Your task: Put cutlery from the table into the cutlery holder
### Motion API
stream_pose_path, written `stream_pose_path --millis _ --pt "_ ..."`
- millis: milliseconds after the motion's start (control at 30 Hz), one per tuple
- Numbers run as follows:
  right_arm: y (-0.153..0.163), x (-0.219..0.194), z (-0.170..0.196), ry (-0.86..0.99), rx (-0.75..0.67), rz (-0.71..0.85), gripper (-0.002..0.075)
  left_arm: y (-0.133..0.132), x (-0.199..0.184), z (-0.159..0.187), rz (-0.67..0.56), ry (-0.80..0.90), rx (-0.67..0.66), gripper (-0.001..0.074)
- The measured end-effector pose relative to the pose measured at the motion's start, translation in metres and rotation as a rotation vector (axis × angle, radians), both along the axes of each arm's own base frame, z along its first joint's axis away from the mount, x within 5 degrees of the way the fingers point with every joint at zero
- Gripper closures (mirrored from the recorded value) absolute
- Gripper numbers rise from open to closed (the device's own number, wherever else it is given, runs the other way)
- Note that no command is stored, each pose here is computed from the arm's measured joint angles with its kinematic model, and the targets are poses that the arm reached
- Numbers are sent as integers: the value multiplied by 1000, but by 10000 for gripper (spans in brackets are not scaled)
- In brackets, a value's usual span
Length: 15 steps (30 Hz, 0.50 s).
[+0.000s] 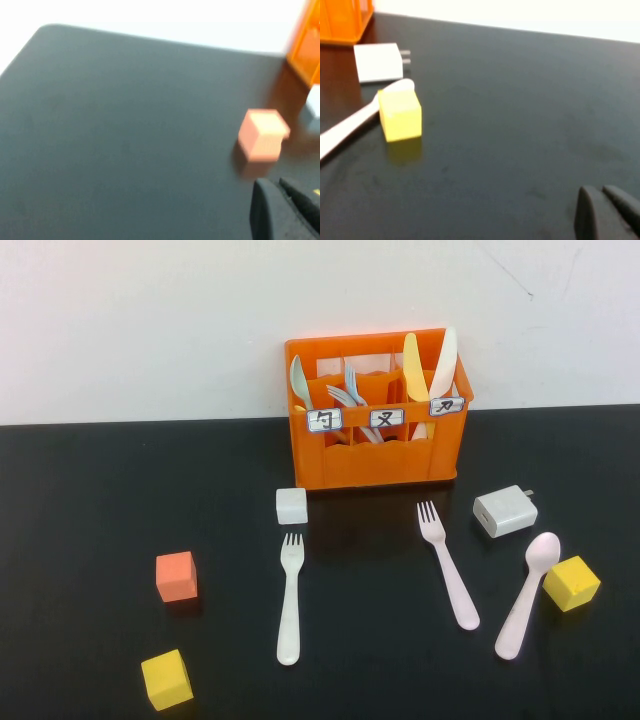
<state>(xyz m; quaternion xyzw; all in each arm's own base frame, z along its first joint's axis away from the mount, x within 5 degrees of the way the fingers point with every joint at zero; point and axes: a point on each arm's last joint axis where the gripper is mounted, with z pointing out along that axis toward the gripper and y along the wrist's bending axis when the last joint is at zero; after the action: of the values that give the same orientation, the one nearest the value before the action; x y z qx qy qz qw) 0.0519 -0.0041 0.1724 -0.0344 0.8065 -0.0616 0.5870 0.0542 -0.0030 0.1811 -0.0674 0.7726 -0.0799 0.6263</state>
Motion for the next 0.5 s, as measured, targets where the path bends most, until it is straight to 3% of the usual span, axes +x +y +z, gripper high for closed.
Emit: stream_pose_path --millis 167,500 --pt "0 3 8 -116 -9 8 728 2 2 19 17 -209 -5 738" --pt "3 1 51 -589 -73 40 728 4 -4 51 46 -564 -13 738"
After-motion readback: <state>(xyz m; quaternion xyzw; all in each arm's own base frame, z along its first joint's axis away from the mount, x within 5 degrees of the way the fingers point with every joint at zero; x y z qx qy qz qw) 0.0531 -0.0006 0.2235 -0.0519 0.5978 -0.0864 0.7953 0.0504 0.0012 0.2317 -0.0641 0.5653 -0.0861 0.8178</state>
